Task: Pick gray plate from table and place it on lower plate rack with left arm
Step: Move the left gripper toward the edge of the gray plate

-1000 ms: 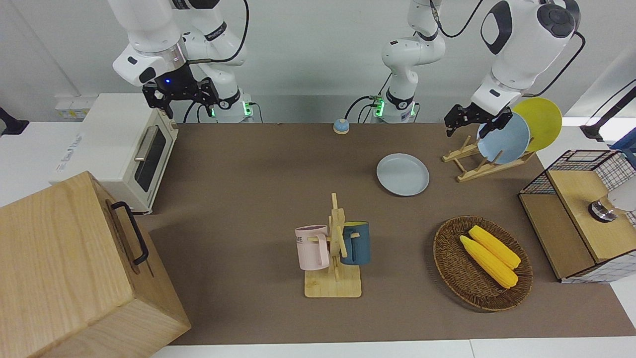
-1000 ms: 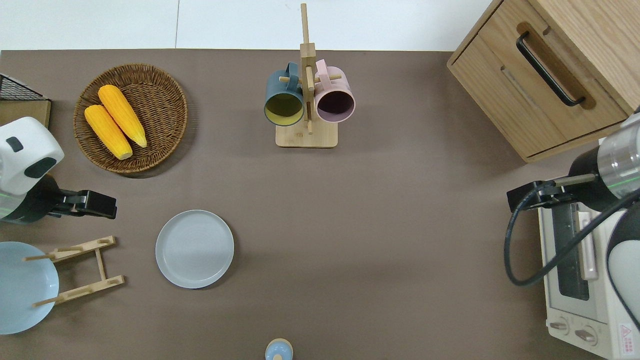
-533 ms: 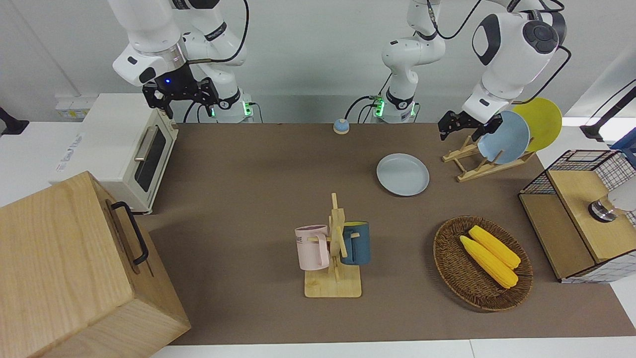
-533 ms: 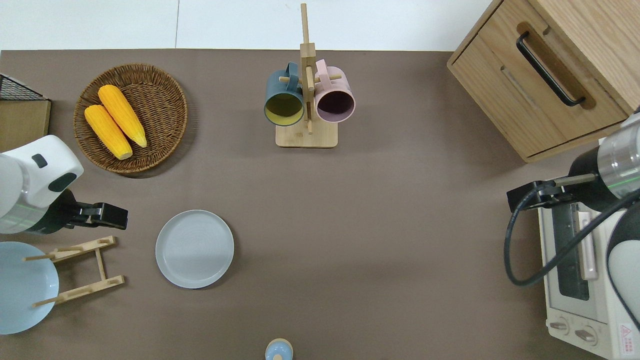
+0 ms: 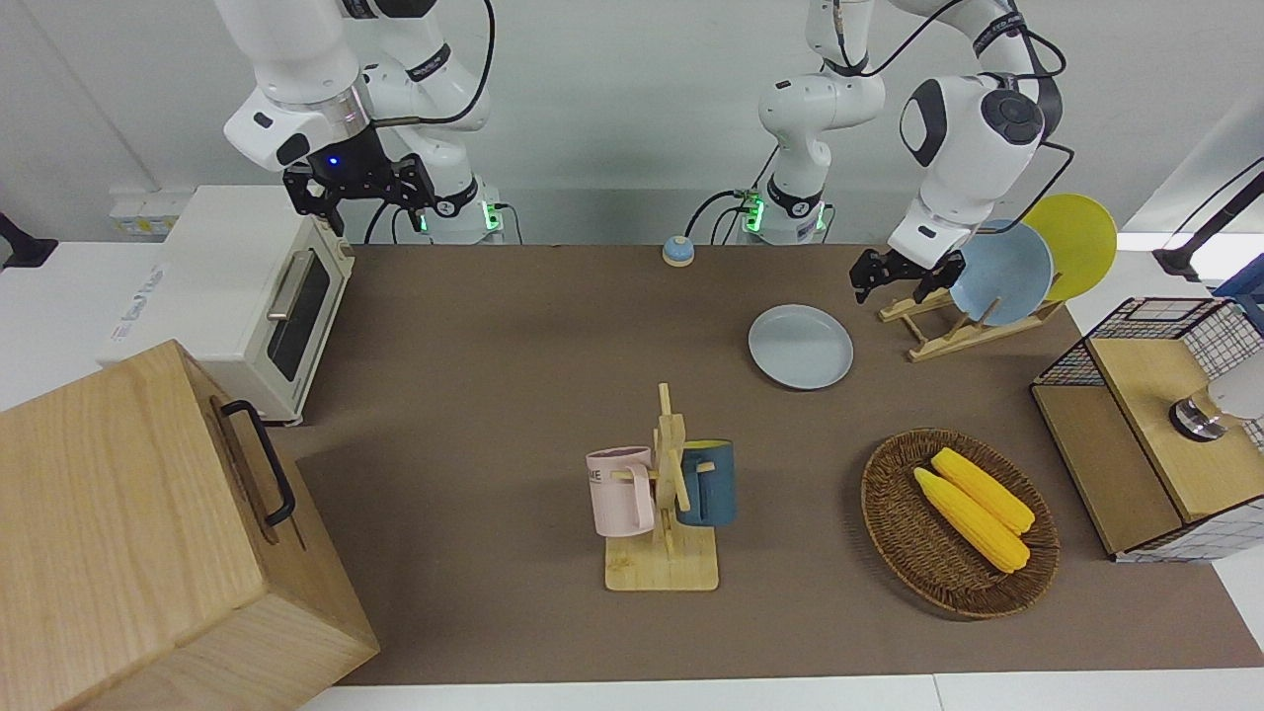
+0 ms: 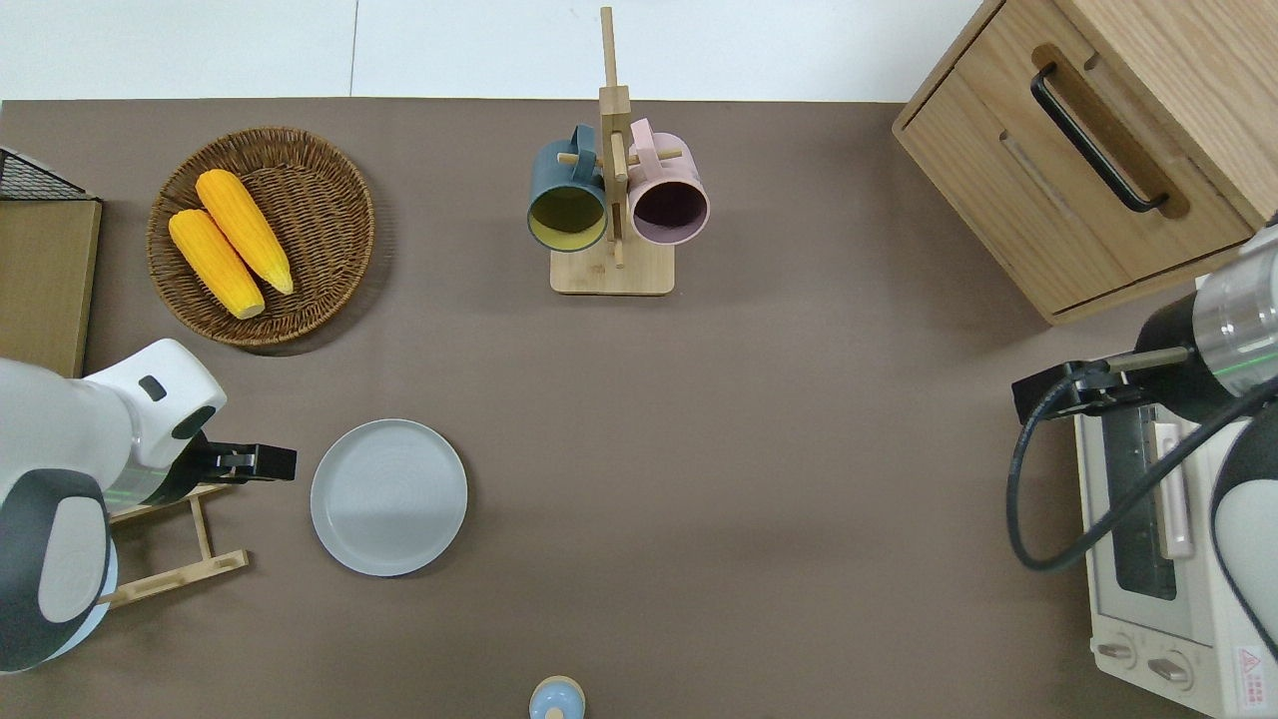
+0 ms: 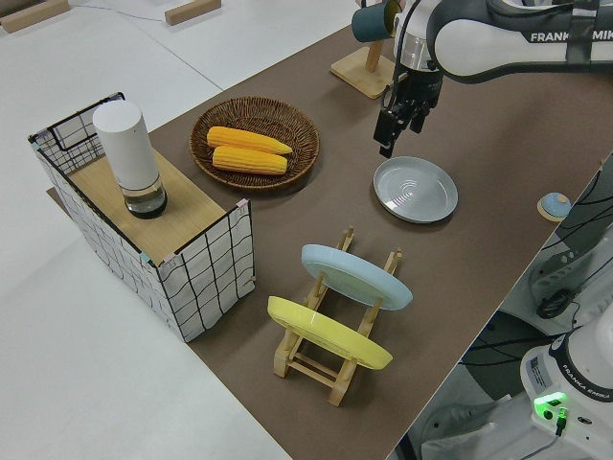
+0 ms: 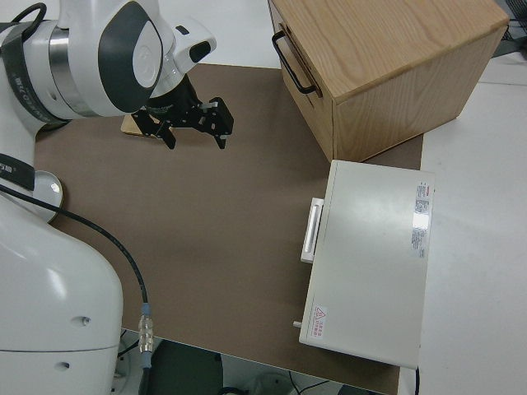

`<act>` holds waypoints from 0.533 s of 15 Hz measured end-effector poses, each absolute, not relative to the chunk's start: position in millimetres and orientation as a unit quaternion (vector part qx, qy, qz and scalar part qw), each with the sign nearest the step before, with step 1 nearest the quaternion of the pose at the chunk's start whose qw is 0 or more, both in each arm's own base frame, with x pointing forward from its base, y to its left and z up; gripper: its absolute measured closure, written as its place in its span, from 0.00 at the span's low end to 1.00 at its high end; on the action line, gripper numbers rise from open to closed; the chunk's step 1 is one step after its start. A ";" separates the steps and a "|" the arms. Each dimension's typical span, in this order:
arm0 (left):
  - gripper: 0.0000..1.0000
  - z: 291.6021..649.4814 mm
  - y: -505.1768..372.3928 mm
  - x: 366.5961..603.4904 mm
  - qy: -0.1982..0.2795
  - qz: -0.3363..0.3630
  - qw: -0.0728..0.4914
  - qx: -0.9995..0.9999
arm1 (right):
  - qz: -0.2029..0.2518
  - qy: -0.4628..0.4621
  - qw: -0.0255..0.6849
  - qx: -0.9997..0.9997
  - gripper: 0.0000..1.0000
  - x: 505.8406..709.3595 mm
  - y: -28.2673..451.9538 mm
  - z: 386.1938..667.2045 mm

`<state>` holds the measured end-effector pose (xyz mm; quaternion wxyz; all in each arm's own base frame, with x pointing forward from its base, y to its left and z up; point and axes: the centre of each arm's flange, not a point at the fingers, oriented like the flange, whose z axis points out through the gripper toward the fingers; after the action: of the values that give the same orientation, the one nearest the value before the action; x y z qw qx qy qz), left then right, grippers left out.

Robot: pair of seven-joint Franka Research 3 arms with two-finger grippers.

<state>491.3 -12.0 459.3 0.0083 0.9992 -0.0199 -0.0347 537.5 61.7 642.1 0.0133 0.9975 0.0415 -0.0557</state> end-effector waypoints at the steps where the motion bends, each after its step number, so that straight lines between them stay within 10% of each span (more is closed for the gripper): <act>1: 0.00 446.4 -10.1 485.1 -0.014 -0.033 0.012 0.999 | -0.056 0.041 0.013 0.997 0.01 537.5 61.7 642.1; 8: 0.00 377.9 -4.5 454.3 0.028 0.009 0.006 1.000 | -0.056 0.041 0.013 0.997 0.01 537.5 61.7 642.1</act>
<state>454.3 -4.5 377.9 0.0057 0.9995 0.0282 0.0090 537.5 61.7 642.1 0.0133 0.9975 0.0415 -0.0557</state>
